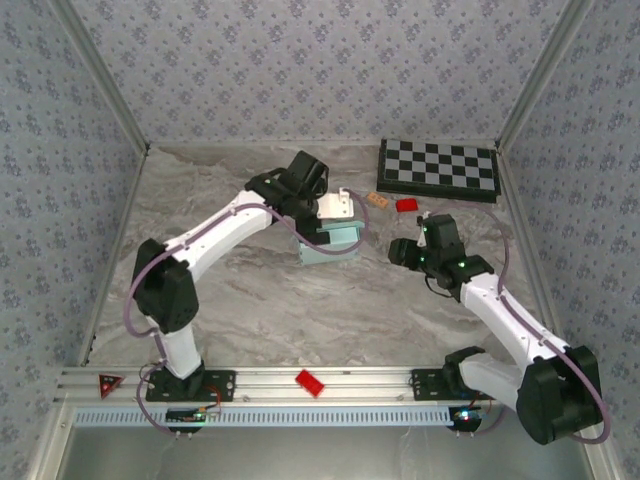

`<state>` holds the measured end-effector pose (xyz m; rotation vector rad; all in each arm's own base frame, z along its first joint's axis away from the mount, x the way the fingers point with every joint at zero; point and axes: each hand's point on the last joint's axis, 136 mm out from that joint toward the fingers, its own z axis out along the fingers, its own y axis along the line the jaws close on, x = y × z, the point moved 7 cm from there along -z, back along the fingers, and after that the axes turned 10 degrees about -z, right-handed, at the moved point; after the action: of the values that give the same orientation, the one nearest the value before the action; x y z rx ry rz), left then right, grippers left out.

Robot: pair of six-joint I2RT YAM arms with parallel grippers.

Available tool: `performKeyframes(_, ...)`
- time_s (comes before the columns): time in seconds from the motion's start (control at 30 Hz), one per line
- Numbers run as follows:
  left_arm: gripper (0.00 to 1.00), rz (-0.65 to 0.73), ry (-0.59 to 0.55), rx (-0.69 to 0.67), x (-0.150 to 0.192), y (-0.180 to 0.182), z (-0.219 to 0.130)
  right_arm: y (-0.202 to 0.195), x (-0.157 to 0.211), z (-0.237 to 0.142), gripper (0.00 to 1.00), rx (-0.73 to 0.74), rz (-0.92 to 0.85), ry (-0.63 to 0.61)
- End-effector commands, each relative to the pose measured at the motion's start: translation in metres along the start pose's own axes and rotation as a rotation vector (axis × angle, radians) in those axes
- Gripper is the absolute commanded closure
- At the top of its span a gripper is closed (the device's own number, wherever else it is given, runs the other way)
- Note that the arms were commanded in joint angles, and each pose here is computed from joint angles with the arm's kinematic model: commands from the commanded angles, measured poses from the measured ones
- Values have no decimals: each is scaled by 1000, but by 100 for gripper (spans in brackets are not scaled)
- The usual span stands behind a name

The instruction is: Fold the paper box

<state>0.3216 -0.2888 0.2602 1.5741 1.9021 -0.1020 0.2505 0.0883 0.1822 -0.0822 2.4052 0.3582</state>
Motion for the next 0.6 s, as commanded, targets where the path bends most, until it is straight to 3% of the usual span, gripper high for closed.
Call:
performKeyframes(0.0, 1, -174, -115, -135, -14, 16, -36, 6, -12, -4, 38, -33, -74, 8)
performKeyframes(0.33, 7, -814, -117, -293, 31, 33, -78, 23, -33, 1, 39, -138, -248, 51)
performKeyframes(0.43, 9, -1004, -103, -279, 53, 28, -81, 28, -40, 4, 40, -175, -285, 55)
performKeyframes(0.57, 12, -1151, -85, -235, 74, 11, -79, 36, -52, 7, 42, -218, -331, 60)
